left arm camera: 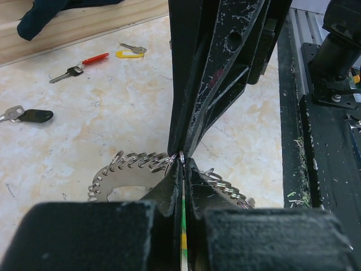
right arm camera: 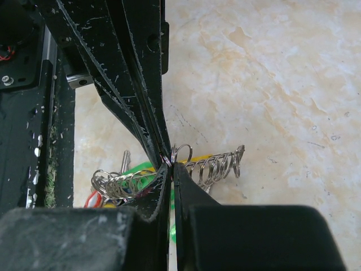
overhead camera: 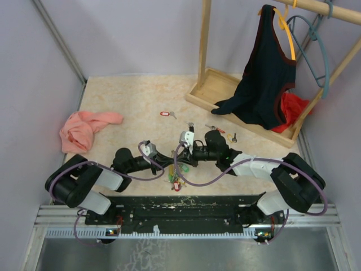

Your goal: Put the keys on the keyring

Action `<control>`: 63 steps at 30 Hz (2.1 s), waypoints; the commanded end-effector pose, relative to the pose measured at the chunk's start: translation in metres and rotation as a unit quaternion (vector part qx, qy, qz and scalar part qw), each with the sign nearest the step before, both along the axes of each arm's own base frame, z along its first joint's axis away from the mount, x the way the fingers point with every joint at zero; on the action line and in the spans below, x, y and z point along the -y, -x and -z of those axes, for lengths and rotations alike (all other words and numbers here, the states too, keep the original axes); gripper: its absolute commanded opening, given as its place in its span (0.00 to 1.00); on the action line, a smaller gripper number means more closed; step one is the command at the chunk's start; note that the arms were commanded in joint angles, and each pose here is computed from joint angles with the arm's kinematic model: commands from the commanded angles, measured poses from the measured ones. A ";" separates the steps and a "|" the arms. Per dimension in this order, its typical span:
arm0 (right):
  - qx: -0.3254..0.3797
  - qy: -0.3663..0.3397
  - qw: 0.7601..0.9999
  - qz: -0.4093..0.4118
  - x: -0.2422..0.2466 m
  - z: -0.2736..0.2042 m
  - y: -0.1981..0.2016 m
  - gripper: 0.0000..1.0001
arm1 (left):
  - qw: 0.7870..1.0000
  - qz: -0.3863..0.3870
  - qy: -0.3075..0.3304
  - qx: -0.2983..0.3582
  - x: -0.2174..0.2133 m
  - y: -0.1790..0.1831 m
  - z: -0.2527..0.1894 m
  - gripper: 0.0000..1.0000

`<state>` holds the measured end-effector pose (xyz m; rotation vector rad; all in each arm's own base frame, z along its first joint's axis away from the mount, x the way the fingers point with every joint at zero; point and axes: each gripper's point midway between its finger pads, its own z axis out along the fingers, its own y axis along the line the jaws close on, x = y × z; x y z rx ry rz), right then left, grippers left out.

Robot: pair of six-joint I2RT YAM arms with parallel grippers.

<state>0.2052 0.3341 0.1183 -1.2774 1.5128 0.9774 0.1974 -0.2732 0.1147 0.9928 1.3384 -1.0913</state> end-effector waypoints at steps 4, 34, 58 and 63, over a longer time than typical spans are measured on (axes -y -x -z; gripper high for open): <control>0.048 -0.032 0.998 0.018 -0.002 -0.038 -0.007 0.13 | 0.999 0.012 -0.011 0.037 0.000 0.004 -0.008 0.00; -0.016 0.035 0.985 0.171 0.020 -0.022 -0.052 0.63 | 0.979 -0.010 -0.123 0.162 0.012 -0.010 -0.008 0.00; -0.088 0.025 0.985 0.143 0.025 -0.034 -0.045 0.66 | 0.977 -0.003 -0.104 0.184 0.010 -0.003 -0.011 0.00; -0.102 0.031 0.987 0.121 0.018 -0.022 -0.040 0.66 | 0.977 -0.002 -0.097 0.188 0.010 0.000 -0.013 0.00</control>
